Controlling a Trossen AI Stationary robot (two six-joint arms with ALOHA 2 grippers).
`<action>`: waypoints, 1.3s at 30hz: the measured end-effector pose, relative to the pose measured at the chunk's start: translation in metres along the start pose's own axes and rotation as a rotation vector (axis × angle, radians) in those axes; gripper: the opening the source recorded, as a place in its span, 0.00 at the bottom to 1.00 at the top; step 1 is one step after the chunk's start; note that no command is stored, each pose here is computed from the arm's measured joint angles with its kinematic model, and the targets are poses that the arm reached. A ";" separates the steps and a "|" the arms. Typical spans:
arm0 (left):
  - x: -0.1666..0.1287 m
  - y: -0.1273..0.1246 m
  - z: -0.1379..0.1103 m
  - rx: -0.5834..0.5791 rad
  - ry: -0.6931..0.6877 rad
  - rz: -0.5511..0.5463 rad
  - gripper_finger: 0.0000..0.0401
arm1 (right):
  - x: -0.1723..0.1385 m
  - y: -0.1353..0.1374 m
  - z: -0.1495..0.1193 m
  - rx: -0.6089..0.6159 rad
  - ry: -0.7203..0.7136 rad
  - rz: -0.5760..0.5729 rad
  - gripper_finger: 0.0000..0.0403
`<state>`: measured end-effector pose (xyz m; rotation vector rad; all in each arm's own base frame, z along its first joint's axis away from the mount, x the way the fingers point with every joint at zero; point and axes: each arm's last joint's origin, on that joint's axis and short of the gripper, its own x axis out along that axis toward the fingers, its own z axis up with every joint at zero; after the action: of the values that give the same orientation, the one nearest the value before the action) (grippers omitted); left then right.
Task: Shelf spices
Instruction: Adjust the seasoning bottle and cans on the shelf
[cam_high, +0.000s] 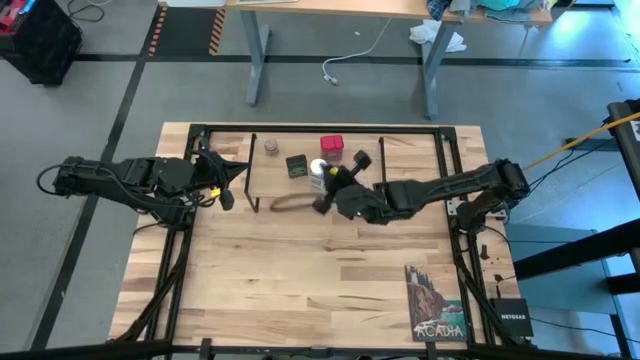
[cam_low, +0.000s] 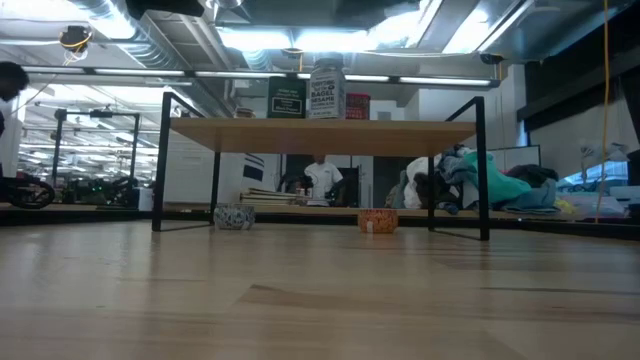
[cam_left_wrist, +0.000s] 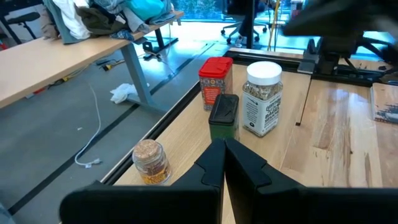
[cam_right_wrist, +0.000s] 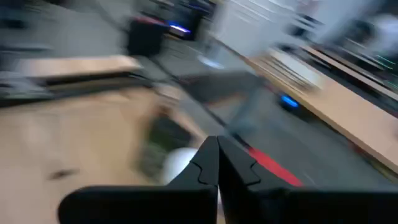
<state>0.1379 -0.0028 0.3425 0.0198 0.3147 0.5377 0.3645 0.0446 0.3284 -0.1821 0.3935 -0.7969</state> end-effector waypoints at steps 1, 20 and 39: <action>0.000 0.000 0.000 0.000 0.000 0.000 0.01 | -0.003 0.004 0.003 -0.011 -0.024 0.062 0.00; 0.000 0.000 0.000 -0.004 0.000 0.000 0.01 | 0.060 0.046 -0.036 0.008 0.056 0.203 0.00; 0.000 0.000 0.000 0.007 0.000 0.000 0.01 | 0.078 0.057 -0.065 0.038 0.103 -0.047 0.00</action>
<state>0.1379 -0.0028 0.3425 0.0268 0.3168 0.5362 0.4244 0.0264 0.2305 -0.1150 0.4723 -0.8621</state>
